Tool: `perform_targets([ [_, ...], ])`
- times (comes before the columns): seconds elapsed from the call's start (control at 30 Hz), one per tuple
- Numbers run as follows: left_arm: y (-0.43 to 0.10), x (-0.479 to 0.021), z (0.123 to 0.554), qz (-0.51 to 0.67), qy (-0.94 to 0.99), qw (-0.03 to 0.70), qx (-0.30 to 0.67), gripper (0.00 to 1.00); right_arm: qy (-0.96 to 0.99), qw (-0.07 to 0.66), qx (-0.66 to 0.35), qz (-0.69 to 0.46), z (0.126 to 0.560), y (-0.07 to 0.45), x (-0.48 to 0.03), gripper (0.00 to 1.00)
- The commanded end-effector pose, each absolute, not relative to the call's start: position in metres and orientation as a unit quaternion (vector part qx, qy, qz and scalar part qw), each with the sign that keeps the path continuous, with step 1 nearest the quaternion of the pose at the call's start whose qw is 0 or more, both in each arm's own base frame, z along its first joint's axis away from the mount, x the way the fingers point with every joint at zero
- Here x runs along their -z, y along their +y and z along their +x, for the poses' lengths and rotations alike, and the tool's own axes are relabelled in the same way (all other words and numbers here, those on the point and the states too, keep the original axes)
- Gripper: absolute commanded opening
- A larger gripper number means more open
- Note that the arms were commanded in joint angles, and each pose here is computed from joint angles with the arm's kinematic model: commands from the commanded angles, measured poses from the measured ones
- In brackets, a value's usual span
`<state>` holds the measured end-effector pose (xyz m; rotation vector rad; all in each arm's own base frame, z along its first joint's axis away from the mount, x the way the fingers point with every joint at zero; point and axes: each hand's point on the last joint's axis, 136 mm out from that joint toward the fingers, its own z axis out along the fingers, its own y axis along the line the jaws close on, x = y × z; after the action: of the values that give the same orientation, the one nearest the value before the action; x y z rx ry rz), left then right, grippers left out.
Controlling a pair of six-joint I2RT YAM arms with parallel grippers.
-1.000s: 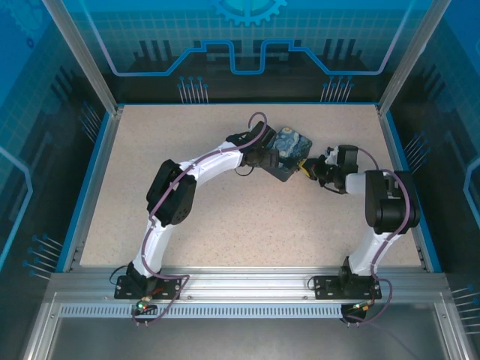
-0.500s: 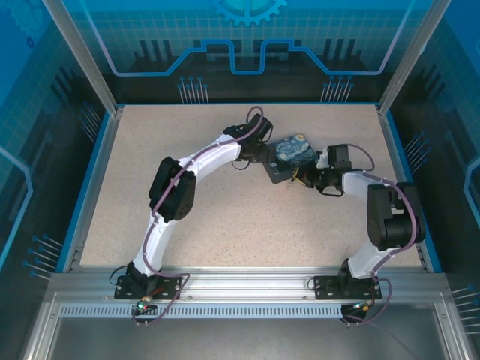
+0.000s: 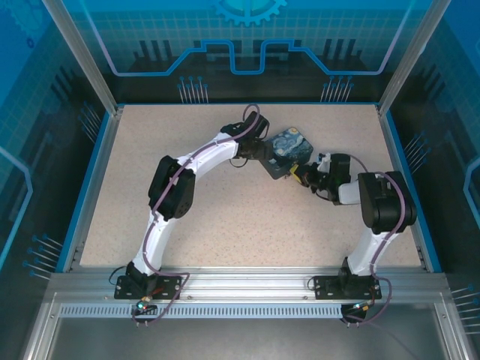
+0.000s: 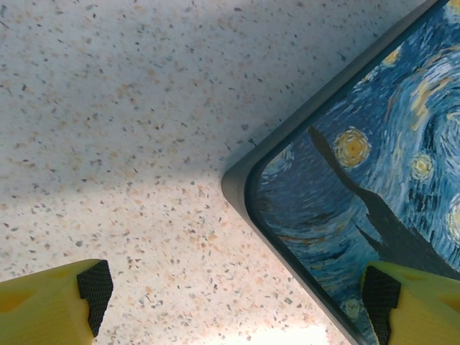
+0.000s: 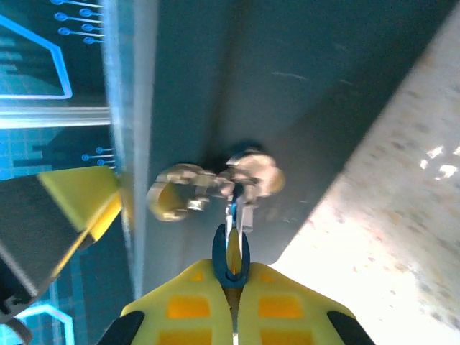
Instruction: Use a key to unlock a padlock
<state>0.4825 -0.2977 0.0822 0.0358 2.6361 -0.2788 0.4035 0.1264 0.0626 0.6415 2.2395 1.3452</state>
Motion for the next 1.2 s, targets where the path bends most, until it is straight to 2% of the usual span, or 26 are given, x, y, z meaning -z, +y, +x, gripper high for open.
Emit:
perform_targets([
  [0.0, -0.267, -0.036, 0.458, 0.016, 0.982, 0.184, 0.03, 0.92, 0.845, 0.243, -0.431, 0.202, 0.397, 0.119, -0.083, 0.0],
  [0.17, -0.267, -0.05, 0.459, 0.015, 0.979, 0.198, 0.042, 0.92, 0.87, 0.225, -0.346, 0.268, 0.382, 0.081, -0.058, 0.0],
  [0.27, -0.269, -0.062, 0.459, 0.014, 0.976, 0.209, 0.056, 0.93, 0.865, 0.212, -0.375, 0.258, 0.386, 0.086, -0.053, 0.0],
  [0.37, -0.272, -0.072, 0.458, 0.013, 0.973, 0.217, 0.07, 0.94, 0.851, 0.2, -0.429, 0.228, 0.391, 0.103, -0.056, 0.0],
  [0.63, -0.274, -0.095, 0.457, 0.017, 0.967, 0.239, 0.089, 0.95, 0.852, 0.184, -0.455, 0.182, 0.389, 0.128, -0.058, 0.0],
  [0.87, -0.277, -0.126, 0.46, 0.028, 0.958, 0.265, 0.105, 0.97, 0.856, 0.163, -0.485, 0.072, 0.377, 0.199, -0.079, 0.0],
  [0.97, -0.279, -0.131, 0.464, 0.036, 0.956, 0.271, 0.104, 0.98, 0.88, 0.161, -0.441, 0.072, 0.366, 0.189, -0.067, 0.0],
  [1.17, -0.284, -0.119, 0.471, 0.045, 0.959, 0.263, 0.095, 0.98, 0.892, 0.133, -0.417, 0.118, 0.36, 0.162, -0.035, 0.0],
])
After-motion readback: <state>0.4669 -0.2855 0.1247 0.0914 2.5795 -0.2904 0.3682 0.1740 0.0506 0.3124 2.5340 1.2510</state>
